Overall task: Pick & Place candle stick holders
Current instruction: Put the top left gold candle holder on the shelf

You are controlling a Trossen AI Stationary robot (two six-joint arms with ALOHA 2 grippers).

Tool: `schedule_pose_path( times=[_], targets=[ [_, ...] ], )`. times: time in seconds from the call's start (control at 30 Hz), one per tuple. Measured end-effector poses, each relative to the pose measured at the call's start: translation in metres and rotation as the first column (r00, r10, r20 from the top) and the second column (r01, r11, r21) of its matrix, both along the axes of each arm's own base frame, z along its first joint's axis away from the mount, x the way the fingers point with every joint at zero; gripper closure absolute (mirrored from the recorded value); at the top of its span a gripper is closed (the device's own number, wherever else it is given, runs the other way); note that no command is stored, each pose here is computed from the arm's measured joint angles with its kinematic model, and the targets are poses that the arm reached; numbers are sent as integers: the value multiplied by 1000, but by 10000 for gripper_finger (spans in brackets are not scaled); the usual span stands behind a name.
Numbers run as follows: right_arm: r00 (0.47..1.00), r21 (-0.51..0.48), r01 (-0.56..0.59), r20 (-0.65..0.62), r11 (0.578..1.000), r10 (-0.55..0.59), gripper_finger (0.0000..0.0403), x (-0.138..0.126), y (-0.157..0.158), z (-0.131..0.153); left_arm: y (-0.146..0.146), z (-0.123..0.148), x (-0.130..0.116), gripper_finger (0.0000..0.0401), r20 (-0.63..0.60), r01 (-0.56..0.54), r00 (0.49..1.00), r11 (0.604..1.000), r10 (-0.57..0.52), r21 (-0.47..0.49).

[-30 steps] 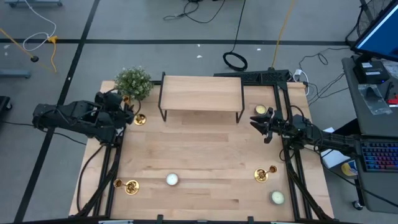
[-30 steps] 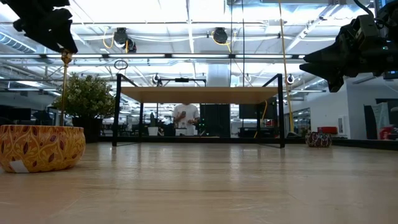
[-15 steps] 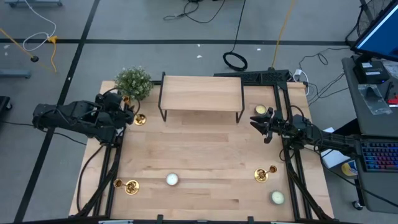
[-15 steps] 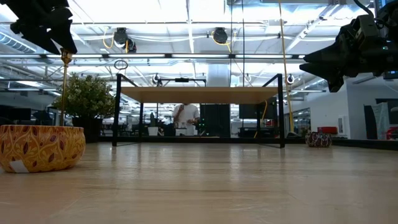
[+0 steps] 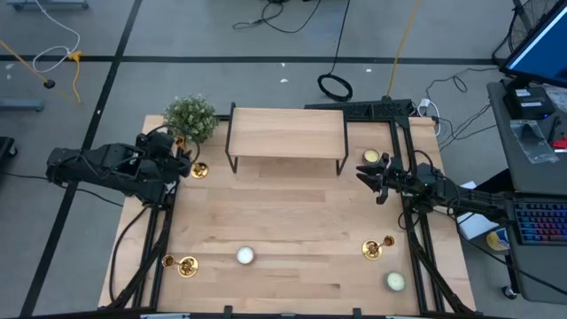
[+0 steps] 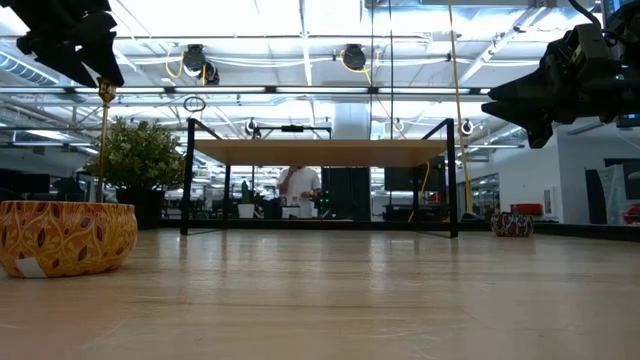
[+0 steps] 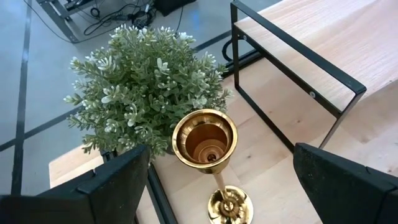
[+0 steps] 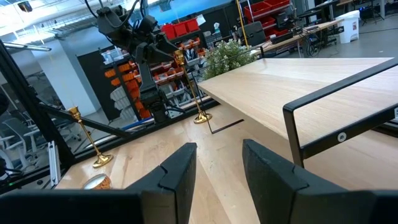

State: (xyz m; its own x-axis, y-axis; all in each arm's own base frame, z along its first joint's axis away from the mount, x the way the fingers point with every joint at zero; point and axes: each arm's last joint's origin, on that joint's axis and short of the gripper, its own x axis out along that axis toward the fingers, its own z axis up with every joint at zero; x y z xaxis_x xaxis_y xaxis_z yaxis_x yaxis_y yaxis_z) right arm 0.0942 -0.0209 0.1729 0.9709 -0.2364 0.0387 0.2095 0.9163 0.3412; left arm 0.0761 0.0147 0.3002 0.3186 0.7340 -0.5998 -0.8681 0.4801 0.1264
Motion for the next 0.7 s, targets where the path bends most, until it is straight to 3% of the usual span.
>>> schedule_pose_path(
  times=[0.7],
  targets=[
    [1000, 0, 0, 0, 1000, 0, 277, 0, 0, 0, 0, 0, -1, 11, -6, -12, 1000, 1000, 12, 10]
  ],
)
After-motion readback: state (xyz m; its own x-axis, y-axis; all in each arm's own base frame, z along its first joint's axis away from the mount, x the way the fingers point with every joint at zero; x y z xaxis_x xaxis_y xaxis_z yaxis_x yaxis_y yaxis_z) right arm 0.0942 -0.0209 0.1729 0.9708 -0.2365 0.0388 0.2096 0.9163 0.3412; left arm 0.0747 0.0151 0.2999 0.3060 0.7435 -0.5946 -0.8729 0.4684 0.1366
